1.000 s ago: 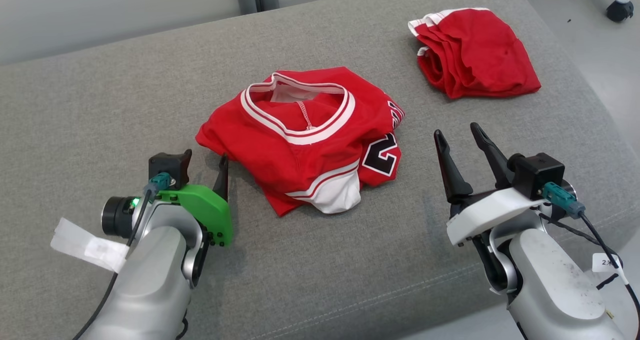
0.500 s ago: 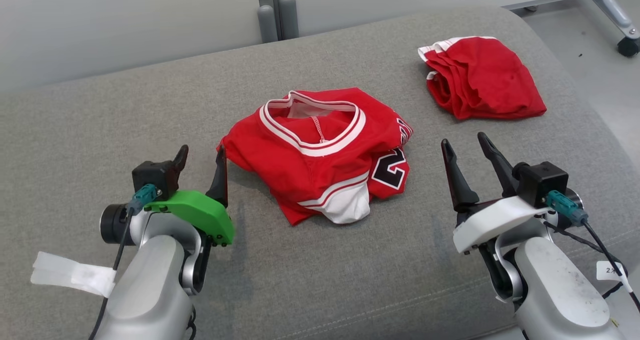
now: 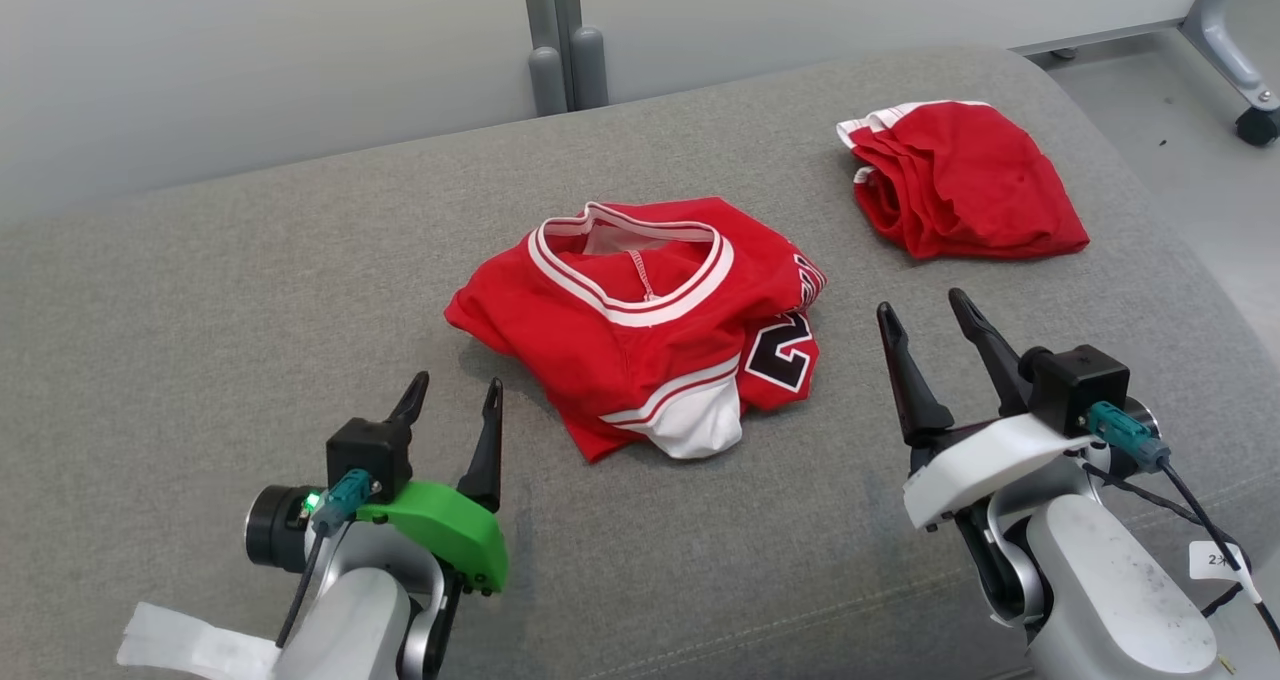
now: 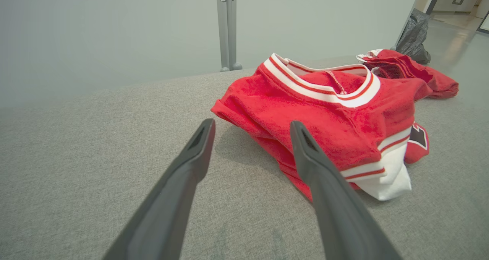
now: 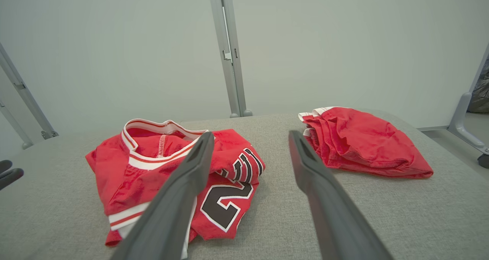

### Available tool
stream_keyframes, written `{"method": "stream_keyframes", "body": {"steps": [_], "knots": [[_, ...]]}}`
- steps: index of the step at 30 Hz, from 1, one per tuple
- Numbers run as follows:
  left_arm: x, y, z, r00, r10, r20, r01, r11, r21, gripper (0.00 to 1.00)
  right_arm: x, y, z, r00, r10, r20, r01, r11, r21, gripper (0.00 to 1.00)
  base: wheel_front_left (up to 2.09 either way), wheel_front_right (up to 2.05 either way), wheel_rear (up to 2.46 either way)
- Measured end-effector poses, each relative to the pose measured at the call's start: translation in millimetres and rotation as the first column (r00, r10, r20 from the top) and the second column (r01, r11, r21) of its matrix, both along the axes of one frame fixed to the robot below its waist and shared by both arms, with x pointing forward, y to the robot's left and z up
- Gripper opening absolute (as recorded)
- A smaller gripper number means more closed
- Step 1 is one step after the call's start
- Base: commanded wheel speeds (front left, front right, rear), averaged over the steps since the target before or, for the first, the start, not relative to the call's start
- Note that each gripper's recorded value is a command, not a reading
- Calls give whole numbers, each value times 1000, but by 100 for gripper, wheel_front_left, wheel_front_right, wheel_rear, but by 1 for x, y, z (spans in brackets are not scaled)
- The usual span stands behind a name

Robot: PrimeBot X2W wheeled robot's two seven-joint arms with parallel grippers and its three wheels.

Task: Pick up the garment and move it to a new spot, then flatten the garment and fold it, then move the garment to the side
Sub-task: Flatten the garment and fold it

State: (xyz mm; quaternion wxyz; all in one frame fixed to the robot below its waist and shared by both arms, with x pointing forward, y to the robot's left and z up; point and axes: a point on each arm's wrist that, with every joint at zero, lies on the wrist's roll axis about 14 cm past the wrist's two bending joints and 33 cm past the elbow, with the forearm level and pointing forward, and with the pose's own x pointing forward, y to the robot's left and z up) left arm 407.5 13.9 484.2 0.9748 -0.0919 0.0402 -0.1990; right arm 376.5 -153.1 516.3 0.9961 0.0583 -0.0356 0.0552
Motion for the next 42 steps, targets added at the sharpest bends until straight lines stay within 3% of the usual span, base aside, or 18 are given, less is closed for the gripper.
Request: {"method": "stream_keyframes", "body": {"steps": [12, 30, 32, 33, 35, 37, 42], "knots": [[-28, -61, -17, 973, -227, -34, 228, 973, 24, 100, -9, -12, -4, 999, -36, -12, 36, 999, 1, 100, 0, 0, 0], [-20, -112, -47, 928, -347, -135, 353, 936, 21, 100, -17, -57, -15, 983, -177, -52, 177, 984, -8, 100, 0, 0, 0], [-18, -112, -54, 927, -342, -152, 350, 936, 30, 87, -18, -63, -17, 979, -197, -58, 197, 980, -10, 100, 0, 0, 0], [-17, -112, -57, 926, -341, -160, 350, 936, 33, 62, -18, -65, -18, 977, -204, -61, 203, 979, -11, 100, 0, 0, 0], [-17, -112, -61, 925, -340, -170, 351, 936, 37, 38, -18, -67, -19, 975, -211, -65, 211, 977, -12, 100, 0, 0, 0], [-16, -113, -60, 924, -345, -167, 356, 934, 38, 0, -17, -70, -19, 974, -218, -64, 218, 976, -12, 100, 0, 0, 0], [-12, -115, -49, 927, -348, -138, 354, 935, 23, 0, -13, -65, -18, 977, -203, -59, 203, 979, -7, 100, 0, 0, 0]]}}
